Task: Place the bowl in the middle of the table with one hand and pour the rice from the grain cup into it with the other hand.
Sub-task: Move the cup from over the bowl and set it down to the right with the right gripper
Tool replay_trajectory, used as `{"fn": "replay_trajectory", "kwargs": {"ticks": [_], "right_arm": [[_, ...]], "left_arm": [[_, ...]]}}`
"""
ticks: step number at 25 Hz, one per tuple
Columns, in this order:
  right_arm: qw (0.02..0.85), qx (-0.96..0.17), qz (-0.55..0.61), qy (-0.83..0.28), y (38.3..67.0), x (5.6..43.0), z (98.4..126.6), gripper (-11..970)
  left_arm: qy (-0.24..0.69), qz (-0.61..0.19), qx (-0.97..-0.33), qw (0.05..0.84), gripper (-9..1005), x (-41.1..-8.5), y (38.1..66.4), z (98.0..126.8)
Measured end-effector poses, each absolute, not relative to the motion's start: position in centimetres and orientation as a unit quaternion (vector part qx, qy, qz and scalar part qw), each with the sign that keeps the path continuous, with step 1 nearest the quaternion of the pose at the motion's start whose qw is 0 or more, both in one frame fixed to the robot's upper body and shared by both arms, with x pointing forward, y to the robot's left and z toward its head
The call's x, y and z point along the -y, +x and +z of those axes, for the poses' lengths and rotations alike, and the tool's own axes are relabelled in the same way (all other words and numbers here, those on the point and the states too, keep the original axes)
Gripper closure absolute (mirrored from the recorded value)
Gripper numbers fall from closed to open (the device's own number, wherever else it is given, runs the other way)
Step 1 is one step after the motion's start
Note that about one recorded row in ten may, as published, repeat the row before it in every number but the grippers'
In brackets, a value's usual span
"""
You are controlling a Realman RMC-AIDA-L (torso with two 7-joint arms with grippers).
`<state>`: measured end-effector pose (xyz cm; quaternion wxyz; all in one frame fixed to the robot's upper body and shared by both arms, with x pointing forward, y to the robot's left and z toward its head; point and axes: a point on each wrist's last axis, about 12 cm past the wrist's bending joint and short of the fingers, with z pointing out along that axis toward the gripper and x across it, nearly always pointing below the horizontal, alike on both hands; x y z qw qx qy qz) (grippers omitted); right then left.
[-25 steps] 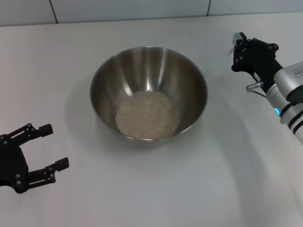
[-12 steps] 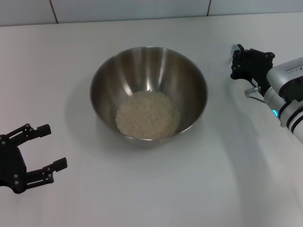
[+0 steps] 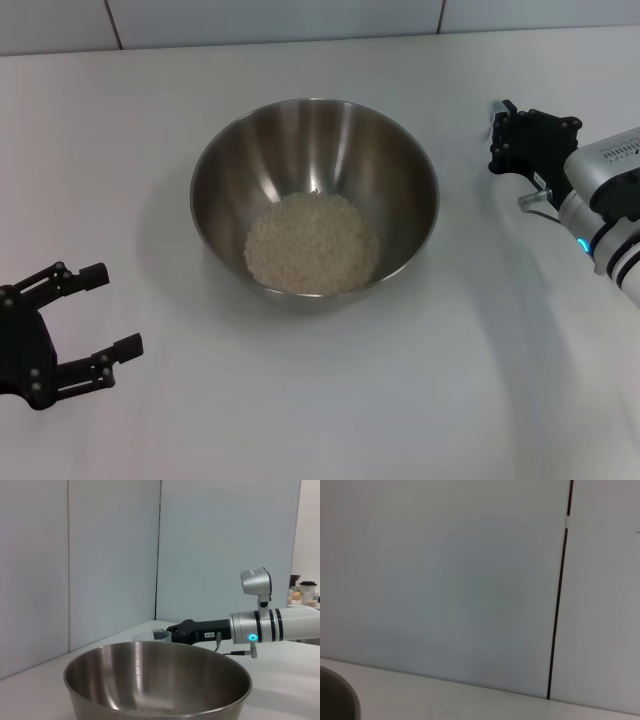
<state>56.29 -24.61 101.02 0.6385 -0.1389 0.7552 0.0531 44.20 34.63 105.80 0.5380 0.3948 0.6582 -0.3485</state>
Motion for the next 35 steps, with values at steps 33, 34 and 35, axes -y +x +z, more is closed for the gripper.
{"fn": "replay_trajectory", "kwargs": {"ticks": [33, 34, 35], "right_arm": [[0.651, -0.747, 0.052, -0.121, 53.8, 26.0, 100.2, 544], [0.653, -0.746, 0.052, -0.121, 53.5, 26.0, 100.1, 544], [0.653, -0.746, 0.052, -0.122, 53.3, 26.1, 100.1, 545]], "left_arm": [[0.392, -0.352, -0.656, 0.541, 137, -35.0, 43.8, 106.0], [0.392, -0.352, -0.656, 0.541, 137, -35.0, 43.8, 106.0], [0.392, -0.352, -0.656, 0.541, 137, -35.0, 43.8, 105.9]]}}
